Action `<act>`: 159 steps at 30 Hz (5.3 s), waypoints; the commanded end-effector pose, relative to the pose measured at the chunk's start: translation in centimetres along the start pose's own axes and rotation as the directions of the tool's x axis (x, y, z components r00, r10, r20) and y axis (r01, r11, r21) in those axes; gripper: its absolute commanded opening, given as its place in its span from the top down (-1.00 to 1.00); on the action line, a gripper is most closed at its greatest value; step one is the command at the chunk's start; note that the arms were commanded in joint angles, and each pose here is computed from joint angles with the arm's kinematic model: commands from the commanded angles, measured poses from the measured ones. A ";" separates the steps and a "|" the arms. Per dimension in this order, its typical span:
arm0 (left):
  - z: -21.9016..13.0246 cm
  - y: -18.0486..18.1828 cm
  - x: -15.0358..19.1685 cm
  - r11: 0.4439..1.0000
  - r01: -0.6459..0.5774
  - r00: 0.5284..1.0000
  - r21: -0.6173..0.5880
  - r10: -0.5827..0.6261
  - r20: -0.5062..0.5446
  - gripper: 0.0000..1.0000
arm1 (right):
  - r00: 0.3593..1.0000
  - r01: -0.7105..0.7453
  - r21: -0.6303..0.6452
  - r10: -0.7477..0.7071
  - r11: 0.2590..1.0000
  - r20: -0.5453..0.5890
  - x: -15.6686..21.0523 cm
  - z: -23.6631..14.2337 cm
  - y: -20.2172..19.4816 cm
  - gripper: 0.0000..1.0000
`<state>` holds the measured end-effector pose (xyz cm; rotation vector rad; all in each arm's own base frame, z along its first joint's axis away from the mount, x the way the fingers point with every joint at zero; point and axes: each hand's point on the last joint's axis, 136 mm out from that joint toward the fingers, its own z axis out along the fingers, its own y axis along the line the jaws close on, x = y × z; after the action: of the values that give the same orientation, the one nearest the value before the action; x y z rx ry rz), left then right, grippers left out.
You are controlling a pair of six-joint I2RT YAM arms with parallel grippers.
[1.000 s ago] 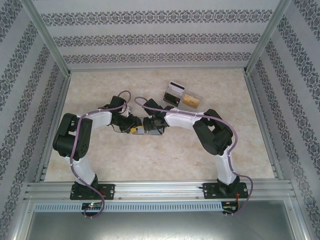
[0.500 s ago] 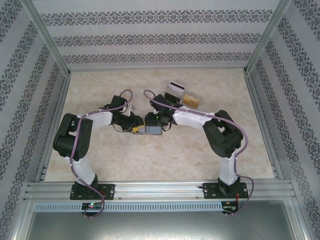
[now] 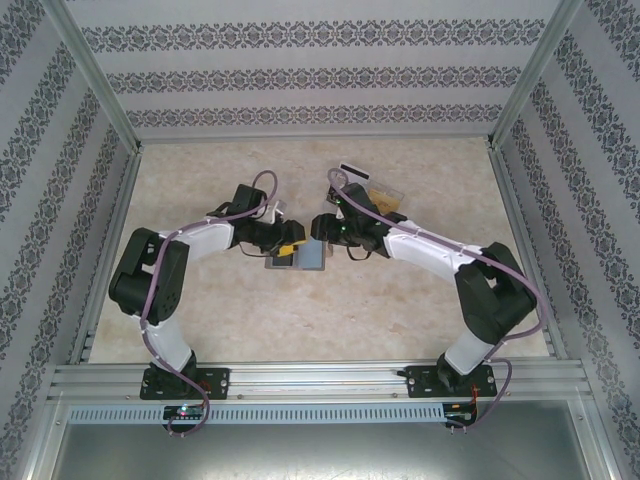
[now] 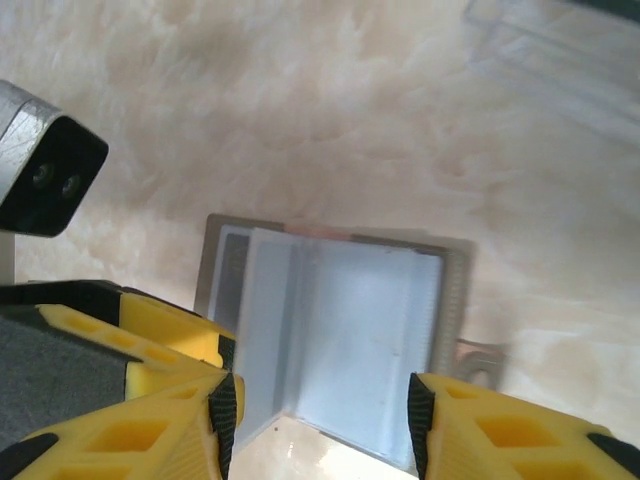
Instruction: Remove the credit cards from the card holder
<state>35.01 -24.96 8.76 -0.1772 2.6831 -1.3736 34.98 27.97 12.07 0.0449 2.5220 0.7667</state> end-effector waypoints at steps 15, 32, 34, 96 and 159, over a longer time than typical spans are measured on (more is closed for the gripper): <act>-2.7 3.1 -2.4 0.972 0.073 0.987 -0.221 -0.039 0.154 0.03 | 0.996 0.087 -0.001 -0.087 0.996 -0.026 0.9 0.9 1.6 0.25; -0.9 4.5 -1.7 0.974 0.127 0.988 -0.186 -0.108 0.110 0.25 | 0.981 0.131 0.181 -0.101 0.975 -0.164 4.9 5.8 -1.4 0.43; -0.7 4.5 -1.7 0.974 0.127 0.989 -0.186 -0.109 0.103 0.26 | 0.979 0.131 0.180 -0.099 0.975 -0.177 5.0 6.2 -1.5 0.44; 0.9 2.8 -1.0 0.998 -0.023 1.000 -0.050 0.023 -0.005 0.61 | 0.957 0.056 0.210 0.007 0.976 -0.291 7.5 8.5 -4.6 0.53; -11.4 -6.7 -3.2 0.991 -0.130 0.933 0.034 0.110 0.343 0.92 | 0.996 -0.001 -0.468 -0.041 0.884 -0.079 -3.7 -3.1 7.6 -0.38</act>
<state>35.55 -18.49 17.96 -0.1787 2.4652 -1.1145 36.60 31.73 18.44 -0.1390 2.3998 1.1932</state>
